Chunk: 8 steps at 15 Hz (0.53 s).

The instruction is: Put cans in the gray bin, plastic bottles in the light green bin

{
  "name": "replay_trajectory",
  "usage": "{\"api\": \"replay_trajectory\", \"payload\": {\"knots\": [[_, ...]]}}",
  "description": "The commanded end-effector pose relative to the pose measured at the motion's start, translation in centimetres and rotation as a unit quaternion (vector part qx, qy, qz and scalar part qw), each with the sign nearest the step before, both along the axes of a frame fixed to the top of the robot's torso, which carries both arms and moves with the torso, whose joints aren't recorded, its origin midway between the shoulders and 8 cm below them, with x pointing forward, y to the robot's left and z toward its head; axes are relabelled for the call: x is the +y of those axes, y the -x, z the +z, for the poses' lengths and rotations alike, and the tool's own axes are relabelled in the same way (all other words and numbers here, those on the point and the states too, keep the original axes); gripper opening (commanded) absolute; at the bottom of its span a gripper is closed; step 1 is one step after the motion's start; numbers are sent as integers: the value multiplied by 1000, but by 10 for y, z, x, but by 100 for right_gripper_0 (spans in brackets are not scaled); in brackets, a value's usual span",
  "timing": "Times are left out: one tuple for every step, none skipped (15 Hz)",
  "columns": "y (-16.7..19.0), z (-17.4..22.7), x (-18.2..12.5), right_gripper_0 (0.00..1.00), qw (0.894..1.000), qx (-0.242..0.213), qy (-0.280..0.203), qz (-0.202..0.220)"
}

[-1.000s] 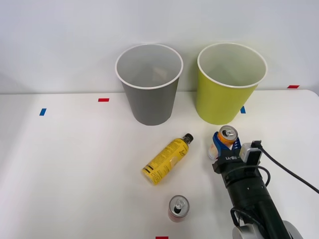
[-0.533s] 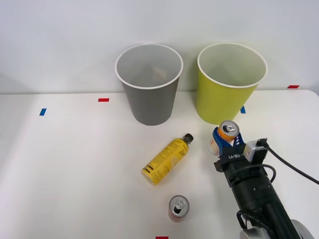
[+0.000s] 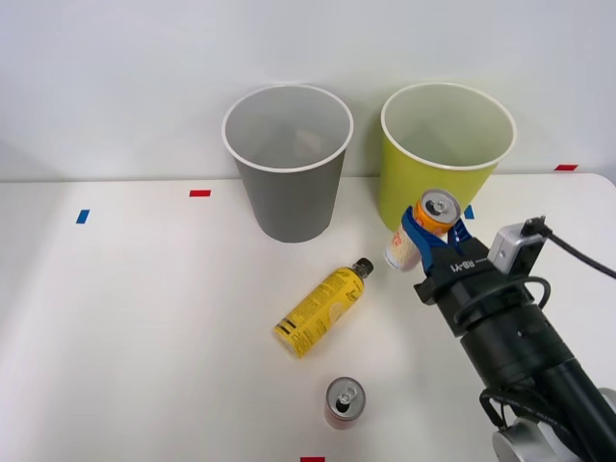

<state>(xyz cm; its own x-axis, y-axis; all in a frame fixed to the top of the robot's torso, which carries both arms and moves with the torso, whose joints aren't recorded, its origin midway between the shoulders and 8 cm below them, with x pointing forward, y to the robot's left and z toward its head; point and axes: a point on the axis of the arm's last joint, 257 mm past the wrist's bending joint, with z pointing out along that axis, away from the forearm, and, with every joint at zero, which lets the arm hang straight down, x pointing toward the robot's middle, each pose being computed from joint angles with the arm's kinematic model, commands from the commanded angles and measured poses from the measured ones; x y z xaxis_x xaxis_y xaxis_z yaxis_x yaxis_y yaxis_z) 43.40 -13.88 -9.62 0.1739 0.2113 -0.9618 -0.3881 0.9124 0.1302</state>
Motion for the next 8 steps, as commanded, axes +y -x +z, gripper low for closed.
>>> {"api": "replay_trajectory", "payload": {"knots": [[-8, 36, 14, 0, 999, -19, -28, 29], [-11, 47, 17, 0, 998, -26, -38, 36], [-13, 61, 23, 0, 997, -37, -48, 47], [-16, 73, 28, 0, 996, -47, -51, 53], [-19, 86, 34, 0, 995, -57, -55, 58], [-22, 95, 40, 0, 995, -60, -56, 65], [-29, 107, 49, 0, 994, -60, -59, 70], [-34, 114, 55, 0, 994, -58, -63, 73]]}}
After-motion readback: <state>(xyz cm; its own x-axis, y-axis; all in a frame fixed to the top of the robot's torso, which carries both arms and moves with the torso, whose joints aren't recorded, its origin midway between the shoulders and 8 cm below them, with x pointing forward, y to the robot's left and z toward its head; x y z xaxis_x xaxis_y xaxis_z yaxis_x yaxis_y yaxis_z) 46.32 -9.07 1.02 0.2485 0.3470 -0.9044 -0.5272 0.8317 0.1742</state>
